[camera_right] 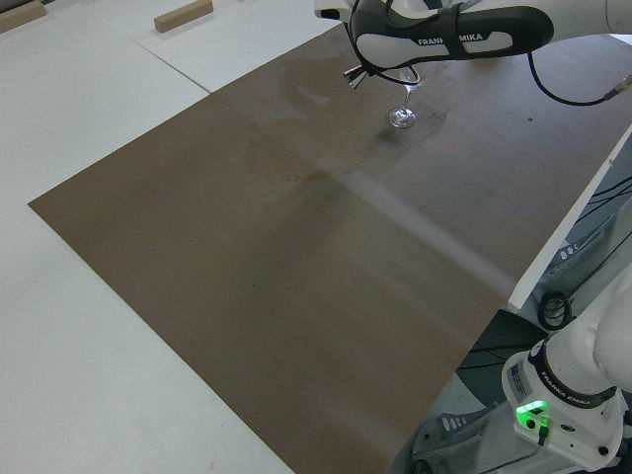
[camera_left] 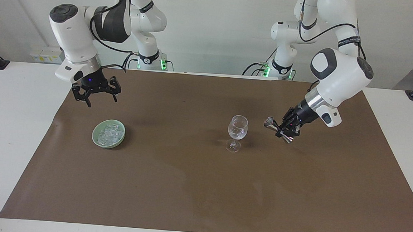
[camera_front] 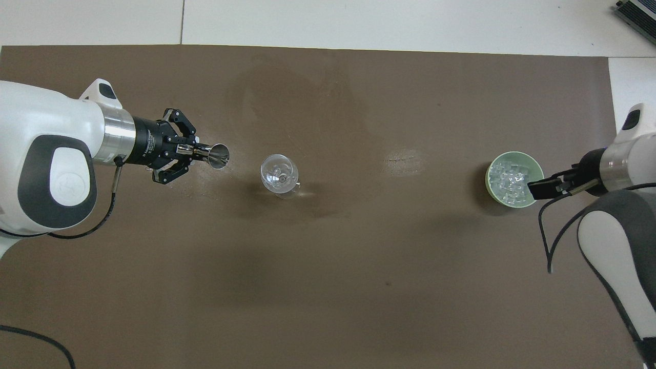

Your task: Pour wine and add ice with both arms

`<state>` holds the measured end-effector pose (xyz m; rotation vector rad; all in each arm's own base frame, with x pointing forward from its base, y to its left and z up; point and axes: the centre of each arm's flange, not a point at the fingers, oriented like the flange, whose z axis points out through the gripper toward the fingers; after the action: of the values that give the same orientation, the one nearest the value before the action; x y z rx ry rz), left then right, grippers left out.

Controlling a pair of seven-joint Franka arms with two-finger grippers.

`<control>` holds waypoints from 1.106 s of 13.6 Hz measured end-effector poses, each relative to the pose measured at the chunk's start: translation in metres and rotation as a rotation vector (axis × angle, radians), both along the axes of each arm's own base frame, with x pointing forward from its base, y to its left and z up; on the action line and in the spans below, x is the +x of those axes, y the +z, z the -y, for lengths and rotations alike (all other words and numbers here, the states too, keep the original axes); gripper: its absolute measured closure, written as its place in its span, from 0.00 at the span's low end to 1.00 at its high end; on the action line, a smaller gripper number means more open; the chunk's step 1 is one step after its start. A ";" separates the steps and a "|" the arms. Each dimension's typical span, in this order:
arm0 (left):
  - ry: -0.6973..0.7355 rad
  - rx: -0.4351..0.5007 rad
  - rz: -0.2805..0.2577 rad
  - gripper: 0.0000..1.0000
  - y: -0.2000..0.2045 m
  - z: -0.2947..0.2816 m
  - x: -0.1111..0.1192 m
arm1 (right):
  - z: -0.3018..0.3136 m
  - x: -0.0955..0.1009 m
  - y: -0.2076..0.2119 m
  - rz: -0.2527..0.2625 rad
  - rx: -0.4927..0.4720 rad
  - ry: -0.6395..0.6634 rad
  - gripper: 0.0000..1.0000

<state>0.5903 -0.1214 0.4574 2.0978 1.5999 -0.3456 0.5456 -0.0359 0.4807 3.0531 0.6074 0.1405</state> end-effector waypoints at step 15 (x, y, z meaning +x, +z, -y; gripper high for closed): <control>0.148 -0.689 -0.176 0.78 -0.078 -0.139 -0.015 | 0.018 0.016 -0.125 0.030 -0.033 0.076 0.02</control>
<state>0.5750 0.0177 0.3794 1.4463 1.4396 -0.9031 0.5615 -0.0535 0.3555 2.9921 0.7164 0.1754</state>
